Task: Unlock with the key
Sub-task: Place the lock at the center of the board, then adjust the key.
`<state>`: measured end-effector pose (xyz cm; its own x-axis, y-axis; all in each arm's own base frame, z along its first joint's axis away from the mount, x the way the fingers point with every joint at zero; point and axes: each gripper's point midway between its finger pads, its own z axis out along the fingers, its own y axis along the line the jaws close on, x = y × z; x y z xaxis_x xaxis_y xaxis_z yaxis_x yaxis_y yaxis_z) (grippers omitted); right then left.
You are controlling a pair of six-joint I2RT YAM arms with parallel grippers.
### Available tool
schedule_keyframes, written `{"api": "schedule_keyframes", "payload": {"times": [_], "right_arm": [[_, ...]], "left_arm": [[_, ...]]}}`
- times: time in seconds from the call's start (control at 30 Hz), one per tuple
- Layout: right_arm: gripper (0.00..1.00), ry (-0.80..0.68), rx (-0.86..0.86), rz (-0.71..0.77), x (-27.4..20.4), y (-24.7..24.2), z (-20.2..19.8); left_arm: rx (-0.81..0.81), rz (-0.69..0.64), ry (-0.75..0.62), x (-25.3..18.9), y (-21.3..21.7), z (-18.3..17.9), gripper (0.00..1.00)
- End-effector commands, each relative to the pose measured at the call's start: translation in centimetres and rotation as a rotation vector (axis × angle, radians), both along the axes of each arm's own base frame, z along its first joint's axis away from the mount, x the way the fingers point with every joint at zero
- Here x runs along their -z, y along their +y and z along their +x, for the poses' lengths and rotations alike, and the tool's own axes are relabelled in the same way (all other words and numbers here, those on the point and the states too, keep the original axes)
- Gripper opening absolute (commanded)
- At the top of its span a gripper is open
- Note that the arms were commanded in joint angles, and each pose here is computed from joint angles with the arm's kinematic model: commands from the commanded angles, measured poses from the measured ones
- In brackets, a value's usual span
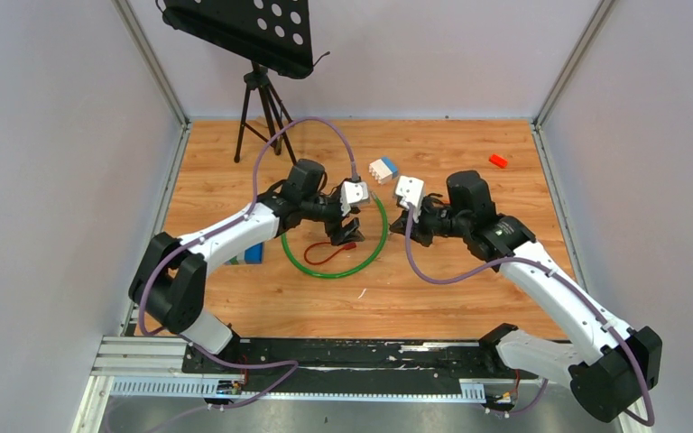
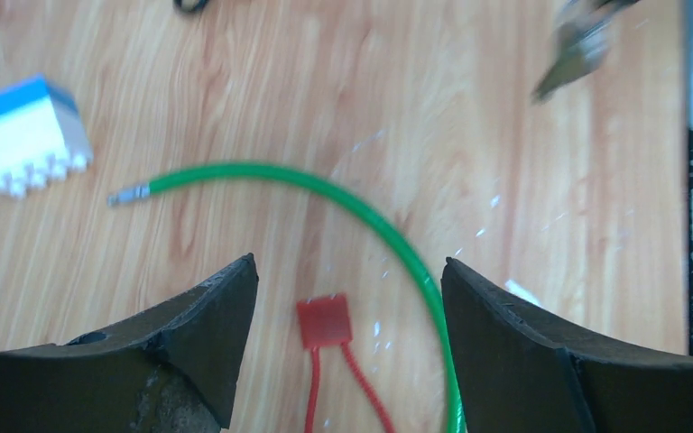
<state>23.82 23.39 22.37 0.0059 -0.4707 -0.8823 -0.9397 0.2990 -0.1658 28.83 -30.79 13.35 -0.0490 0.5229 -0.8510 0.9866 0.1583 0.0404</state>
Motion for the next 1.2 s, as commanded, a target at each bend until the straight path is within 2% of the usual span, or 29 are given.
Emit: {"api": "schedule_keyframes", "payload": {"times": [0.0,0.13,0.43,0.9,1.17], "right_arm": [[0.0,0.005,-0.03,0.133,-4.1,1.0,-0.1],[0.0,0.042,-0.041,0.177,-4.9,1.2,-0.1],[0.0,0.078,-0.06,0.205,-4.9,1.5,-0.3],[0.0,0.102,-0.062,0.208,-4.3,1.3,-0.3],[0.0,0.111,-0.06,0.198,-3.7,1.1,-0.2]], "left_arm": [[0.185,-0.238,-0.02,-6.1,-2.7,-3.3,0.81],[0.28,-0.268,-0.039,-7.3,-3.6,-5.0,0.78],[0.385,-0.306,0.019,-8.1,-5.6,-7.1,0.68],[0.449,-0.317,0.035,-8.8,-6.3,-8.3,0.29],[0.432,-0.297,0.01,-8.7,-6.0,-8.1,0.25]]}}
